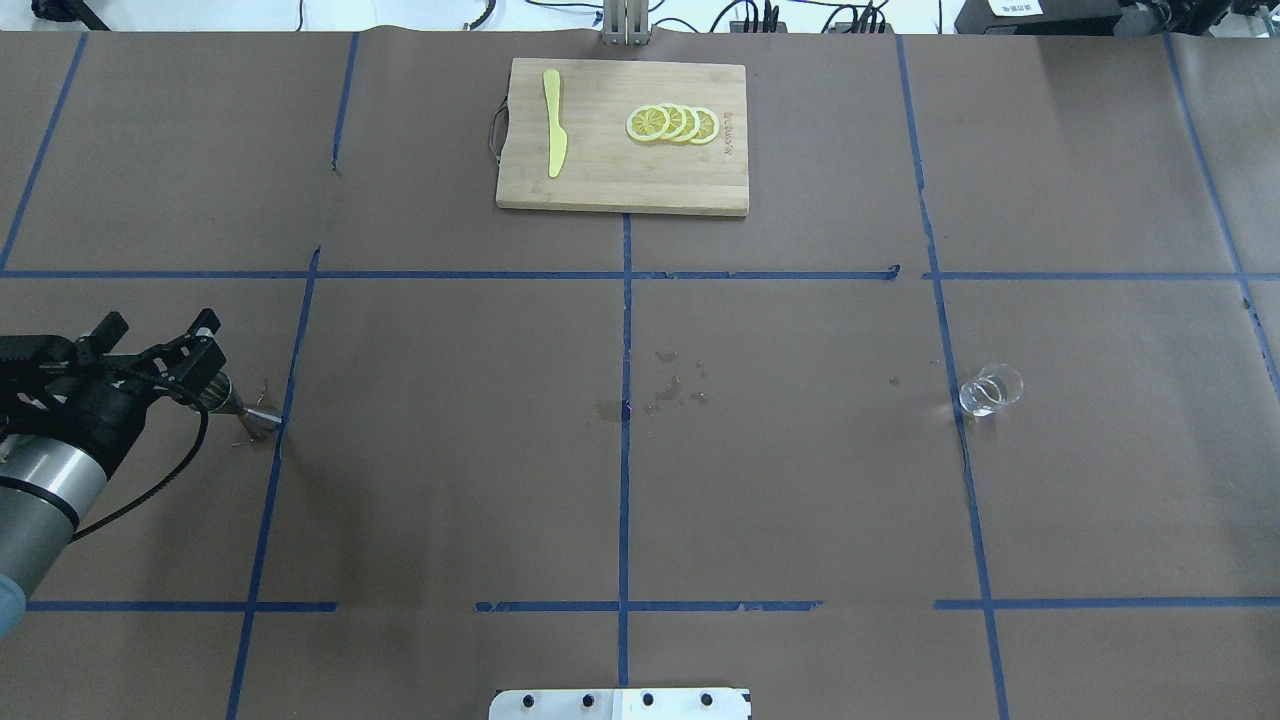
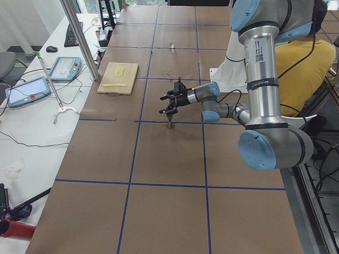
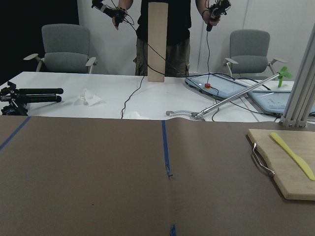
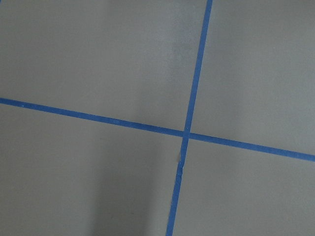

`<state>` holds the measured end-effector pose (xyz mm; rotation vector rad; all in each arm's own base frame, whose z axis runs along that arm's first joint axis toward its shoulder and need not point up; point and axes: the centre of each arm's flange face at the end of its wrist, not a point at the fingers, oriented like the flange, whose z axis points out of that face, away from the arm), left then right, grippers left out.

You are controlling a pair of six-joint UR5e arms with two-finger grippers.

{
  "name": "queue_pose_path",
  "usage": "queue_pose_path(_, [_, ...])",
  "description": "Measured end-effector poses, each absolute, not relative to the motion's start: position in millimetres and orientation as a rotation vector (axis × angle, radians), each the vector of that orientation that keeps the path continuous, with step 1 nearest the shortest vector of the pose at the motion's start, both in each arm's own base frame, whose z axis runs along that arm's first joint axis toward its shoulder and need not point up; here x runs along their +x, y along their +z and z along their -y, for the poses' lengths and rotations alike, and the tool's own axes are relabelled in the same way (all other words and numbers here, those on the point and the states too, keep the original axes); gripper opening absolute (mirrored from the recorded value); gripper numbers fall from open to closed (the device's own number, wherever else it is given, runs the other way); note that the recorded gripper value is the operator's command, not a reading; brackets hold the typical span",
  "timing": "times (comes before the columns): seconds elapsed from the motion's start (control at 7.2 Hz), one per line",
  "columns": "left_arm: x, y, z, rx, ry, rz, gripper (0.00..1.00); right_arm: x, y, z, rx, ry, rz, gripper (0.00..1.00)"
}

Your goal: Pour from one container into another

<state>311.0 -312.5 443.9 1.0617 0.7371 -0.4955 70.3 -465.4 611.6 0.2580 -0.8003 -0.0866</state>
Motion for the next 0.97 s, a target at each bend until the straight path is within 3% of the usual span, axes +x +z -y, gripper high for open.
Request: queue_pose_path(0.97, [369.8, 487.8, 288.4, 1.17, -0.516, -0.671, 1.0, 70.1, 613.1, 464.7, 0.255, -0.086, 0.803, 1.0])
